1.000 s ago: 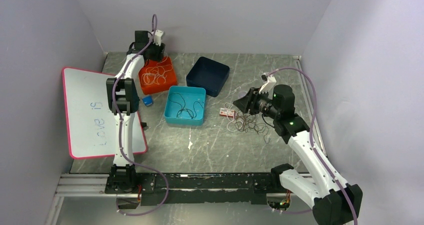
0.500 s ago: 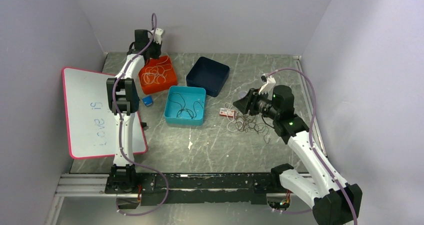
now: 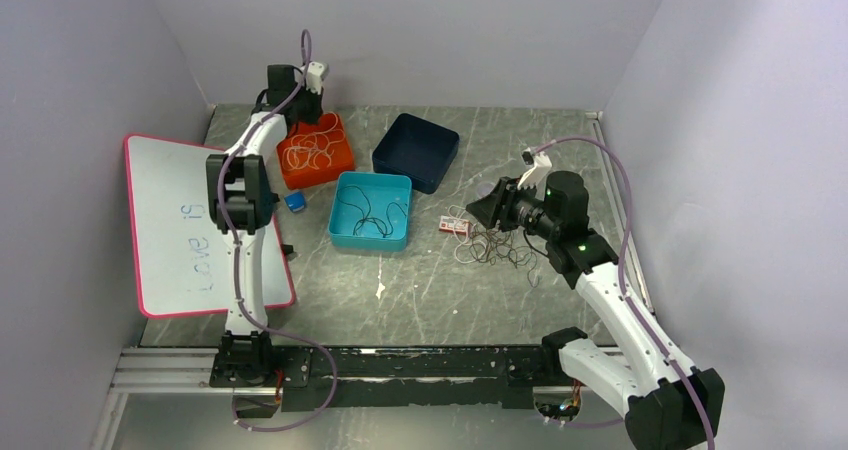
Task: Untangle the cables
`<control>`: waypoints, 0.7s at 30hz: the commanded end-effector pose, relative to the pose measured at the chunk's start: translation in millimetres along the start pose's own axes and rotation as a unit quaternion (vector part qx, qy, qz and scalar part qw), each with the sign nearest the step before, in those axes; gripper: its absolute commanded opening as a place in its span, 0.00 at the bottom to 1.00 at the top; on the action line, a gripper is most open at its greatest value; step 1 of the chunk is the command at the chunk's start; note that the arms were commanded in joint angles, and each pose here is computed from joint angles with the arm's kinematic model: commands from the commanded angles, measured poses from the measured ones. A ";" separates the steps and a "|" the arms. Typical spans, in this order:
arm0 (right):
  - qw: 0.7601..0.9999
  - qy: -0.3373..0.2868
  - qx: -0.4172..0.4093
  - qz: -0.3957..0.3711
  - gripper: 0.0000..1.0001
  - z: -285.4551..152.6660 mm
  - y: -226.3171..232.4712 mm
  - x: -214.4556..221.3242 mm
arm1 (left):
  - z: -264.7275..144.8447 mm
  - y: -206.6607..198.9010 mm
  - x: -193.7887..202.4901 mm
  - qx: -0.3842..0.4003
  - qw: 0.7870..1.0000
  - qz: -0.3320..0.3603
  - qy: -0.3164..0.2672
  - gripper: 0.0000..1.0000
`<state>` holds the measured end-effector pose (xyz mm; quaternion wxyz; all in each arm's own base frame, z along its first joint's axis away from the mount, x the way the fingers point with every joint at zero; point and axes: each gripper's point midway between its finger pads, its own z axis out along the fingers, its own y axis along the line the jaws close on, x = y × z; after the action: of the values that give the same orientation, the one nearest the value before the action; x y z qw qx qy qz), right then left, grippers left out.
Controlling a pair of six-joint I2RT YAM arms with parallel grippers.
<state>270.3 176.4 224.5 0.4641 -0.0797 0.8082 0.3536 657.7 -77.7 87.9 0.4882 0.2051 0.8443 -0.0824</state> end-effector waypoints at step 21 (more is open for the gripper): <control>1.000 -0.013 -0.015 -0.009 0.47 -5.5 6.1 -2.2 | -46.1 -24.5 30.2 -0.022 0.996 -0.062 0.066 0.07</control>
<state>267.2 176.2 227.2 0.4680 -0.0823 0.8045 0.3564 610.1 -82.9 90.5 0.4537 0.1785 0.8678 -0.0954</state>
